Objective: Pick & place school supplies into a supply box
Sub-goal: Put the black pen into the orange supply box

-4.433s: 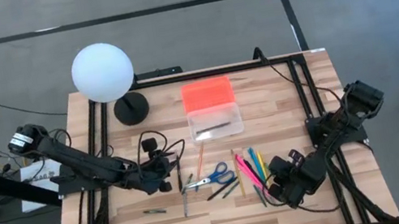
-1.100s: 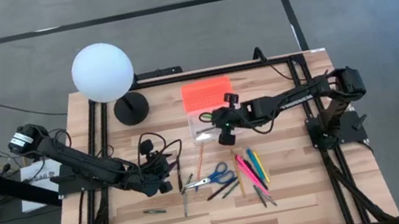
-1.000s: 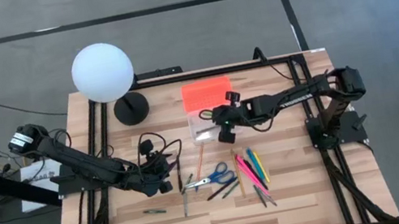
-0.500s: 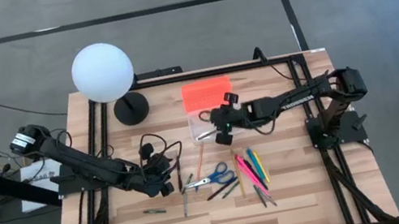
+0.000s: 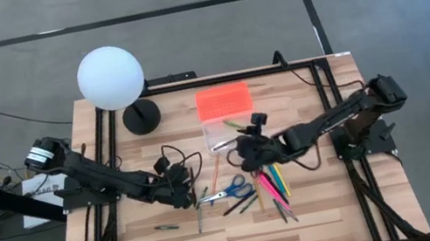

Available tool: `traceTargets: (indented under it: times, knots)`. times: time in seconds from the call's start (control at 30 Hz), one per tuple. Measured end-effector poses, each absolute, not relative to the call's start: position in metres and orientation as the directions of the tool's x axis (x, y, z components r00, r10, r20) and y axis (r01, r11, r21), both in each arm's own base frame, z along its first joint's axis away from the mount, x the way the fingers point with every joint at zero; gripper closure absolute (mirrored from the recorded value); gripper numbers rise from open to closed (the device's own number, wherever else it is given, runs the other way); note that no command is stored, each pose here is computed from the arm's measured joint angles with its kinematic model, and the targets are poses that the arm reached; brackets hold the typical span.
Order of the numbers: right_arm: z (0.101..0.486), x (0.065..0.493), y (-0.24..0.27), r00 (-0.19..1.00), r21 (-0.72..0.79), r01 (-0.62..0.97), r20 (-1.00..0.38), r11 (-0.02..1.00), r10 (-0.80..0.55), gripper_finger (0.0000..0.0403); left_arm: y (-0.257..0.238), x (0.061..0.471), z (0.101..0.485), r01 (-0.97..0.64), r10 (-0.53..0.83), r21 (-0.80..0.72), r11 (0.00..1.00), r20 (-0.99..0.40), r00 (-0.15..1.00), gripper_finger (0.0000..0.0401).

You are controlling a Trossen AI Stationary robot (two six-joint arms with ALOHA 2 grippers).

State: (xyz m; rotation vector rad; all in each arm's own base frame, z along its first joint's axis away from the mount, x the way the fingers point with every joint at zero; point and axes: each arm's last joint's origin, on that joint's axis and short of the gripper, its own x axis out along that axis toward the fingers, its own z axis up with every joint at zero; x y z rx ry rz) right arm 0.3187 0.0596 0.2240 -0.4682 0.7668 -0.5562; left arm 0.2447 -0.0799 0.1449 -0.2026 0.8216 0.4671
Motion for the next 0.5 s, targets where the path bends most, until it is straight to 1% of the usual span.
traceTargets:
  times: [0.1, 0.17, 0.3, 0.5]
  knots:
    - [0.236, 0.304, 0.076, 0.602, -0.598, 0.325, -0.466, 0.732, -0.648, 0.0284, -0.077, 0.25, 0.145, -0.443, 0.253, -0.05, 0.895, -0.761, 0.598, 0.028]
    - [0.243, 0.292, 0.086, 0.604, -0.605, 0.352, -0.436, 0.715, -0.667, 0.0284, -0.075, 0.251, 0.145, -0.45, 0.231, -0.081, 0.89, -0.769, 0.596, 0.028]
    - [0.253, 0.266, 0.102, 0.606, -0.599, 0.406, -0.389, 0.69, -0.694, 0.0284, -0.067, 0.253, 0.145, -0.515, 0.253, -0.114, 0.85, -0.768, 0.588, 0.028]
    - [0.254, 0.227, 0.121, 0.601, -0.581, 0.484, -0.322, 0.654, -0.731, 0.0284, -0.063, 0.254, 0.144, -0.54, 0.237, -0.15, 0.828, -0.779, 0.58, 0.0276]
